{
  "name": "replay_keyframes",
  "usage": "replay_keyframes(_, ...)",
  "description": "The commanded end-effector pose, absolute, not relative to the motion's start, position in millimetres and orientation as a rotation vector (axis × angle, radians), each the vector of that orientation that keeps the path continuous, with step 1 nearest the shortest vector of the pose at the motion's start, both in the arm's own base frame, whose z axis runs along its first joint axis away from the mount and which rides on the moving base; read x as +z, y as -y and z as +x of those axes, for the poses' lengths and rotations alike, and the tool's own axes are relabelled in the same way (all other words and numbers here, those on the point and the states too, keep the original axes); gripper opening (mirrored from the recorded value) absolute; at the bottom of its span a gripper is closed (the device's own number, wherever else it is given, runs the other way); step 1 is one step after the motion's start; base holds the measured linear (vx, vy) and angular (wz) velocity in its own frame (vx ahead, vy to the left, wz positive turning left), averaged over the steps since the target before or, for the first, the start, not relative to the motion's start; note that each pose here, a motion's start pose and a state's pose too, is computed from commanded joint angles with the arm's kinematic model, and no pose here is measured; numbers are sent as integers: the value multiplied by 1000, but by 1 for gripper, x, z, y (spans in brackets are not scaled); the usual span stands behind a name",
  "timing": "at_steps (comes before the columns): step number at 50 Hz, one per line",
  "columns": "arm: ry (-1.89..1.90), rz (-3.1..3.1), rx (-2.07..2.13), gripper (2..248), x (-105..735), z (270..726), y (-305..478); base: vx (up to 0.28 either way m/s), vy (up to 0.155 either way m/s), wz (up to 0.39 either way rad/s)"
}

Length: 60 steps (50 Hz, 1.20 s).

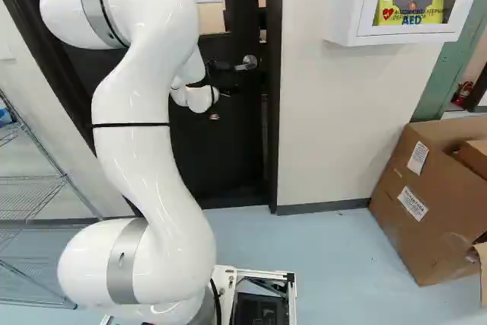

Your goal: Open the door and move inside

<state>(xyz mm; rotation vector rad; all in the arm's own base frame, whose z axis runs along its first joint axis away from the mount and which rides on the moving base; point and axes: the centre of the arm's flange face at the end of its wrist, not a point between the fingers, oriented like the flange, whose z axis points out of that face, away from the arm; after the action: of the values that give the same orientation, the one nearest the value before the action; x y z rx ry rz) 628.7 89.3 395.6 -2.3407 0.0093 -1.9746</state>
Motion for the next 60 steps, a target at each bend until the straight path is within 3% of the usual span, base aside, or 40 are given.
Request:
replay_keyframes(27, 442, -2224, -1943, 247, 391, 648, -145, 0, 0, 0)
replay_keyframes(60, 491, -2133, -2001, 247, 376, 714, -179, 0, 0, 0)
